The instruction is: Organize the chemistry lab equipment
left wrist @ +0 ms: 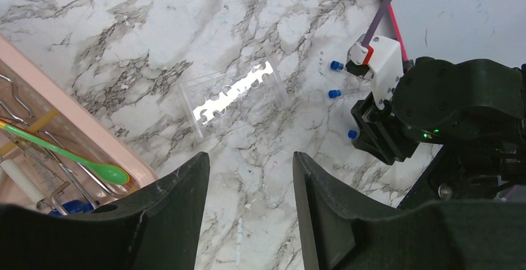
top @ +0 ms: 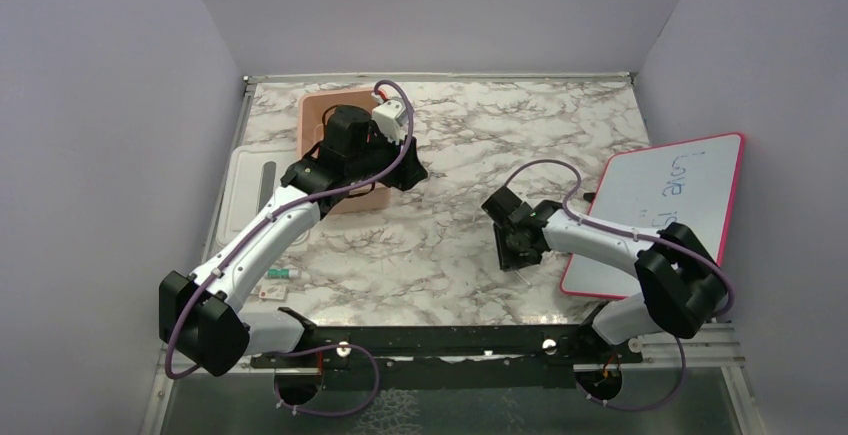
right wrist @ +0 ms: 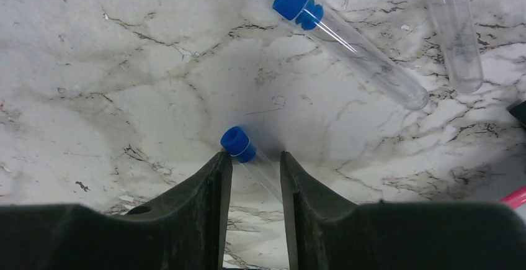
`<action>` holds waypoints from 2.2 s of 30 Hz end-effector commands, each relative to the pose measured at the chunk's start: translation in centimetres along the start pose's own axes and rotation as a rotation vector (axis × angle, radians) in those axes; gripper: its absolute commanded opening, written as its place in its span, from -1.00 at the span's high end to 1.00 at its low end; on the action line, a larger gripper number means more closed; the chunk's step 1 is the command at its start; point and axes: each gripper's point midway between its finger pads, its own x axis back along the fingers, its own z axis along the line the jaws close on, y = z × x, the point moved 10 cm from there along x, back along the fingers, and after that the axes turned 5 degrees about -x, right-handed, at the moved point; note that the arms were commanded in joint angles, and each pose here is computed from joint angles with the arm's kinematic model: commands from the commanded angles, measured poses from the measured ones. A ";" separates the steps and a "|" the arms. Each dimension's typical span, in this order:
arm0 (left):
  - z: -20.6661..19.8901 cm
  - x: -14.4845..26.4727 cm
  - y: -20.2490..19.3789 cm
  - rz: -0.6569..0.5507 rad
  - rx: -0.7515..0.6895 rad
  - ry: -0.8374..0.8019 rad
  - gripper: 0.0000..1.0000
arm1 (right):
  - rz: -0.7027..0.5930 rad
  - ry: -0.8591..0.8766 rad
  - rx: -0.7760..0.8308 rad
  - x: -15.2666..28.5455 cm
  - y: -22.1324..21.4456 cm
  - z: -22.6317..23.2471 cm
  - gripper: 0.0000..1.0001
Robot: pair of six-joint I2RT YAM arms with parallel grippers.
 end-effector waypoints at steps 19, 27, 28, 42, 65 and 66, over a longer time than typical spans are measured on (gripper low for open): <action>-1.6 0.9 0.8 -0.110 0.100 -0.115 -0.14 | -0.541 0.347 -0.073 8.4 6.4 2.3 0.75; -4.0 0.2 -0.8 -0.162 0.237 -0.365 -0.28 | -0.871 0.727 -0.152 16.0 8.9 3.6 0.75; -4.3 0.1 -0.8 -0.164 0.235 -0.389 -0.34 | -0.883 0.762 -0.165 16.6 9.0 3.8 0.75; -6.8 -1.8 -1.1 -0.197 0.197 -0.490 -0.18 | -0.808 0.984 -0.292 19.6 9.3 5.2 0.79; -7.6 1.0 -0.1 -0.197 -0.297 -0.454 0.91 | -0.599 0.892 -0.060 23.6 8.2 4.2 0.34; -7.6 1.1 0.0 -0.186 -0.308 -0.453 0.91 | -0.589 0.893 -0.045 23.8 8.1 4.2 0.33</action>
